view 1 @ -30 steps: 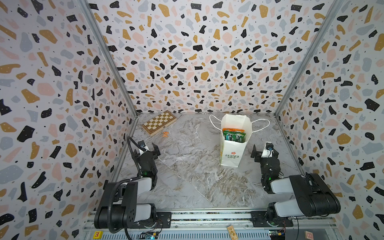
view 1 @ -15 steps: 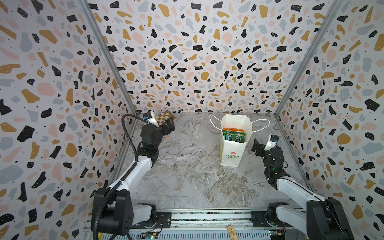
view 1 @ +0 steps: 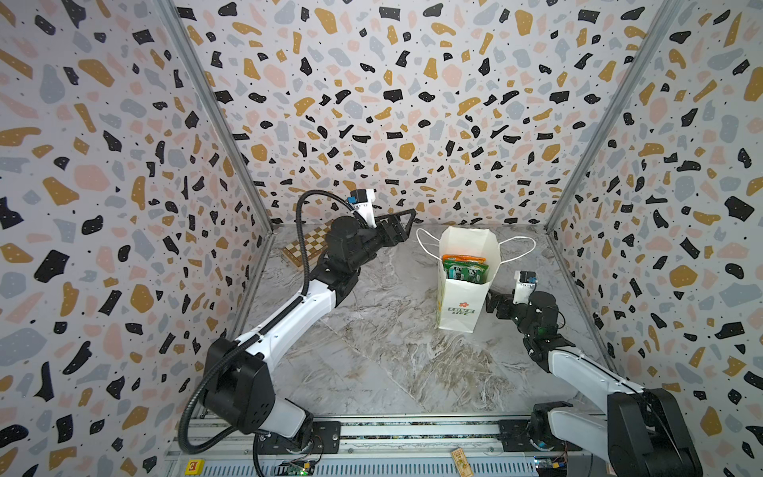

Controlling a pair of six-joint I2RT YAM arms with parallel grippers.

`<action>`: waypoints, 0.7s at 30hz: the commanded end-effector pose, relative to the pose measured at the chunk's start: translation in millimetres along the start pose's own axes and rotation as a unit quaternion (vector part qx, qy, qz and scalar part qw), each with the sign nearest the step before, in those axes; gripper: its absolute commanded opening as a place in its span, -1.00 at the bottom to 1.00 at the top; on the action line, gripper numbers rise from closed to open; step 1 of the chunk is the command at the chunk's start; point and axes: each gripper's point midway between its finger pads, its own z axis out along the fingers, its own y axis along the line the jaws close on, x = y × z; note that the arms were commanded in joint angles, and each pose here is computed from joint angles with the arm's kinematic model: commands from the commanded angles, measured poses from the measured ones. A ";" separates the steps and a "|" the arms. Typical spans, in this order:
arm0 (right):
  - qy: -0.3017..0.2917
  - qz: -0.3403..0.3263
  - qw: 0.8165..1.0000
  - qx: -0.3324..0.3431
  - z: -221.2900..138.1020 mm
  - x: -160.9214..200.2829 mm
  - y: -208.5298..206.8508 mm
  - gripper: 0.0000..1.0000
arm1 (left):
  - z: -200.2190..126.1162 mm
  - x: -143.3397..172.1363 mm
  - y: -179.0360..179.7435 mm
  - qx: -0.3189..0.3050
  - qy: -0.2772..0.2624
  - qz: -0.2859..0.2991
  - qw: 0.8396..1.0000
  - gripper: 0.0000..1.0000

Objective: Take the snacks out of the paper bag
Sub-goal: Move the paper bag to the top-center of the table.

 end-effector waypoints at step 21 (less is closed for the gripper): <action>0.005 -0.006 1.000 -0.001 4.9 -8.7 2.1 0.98 | 48.2 41.2 -12.5 0.021 0.062 -0.055 0.996 -0.34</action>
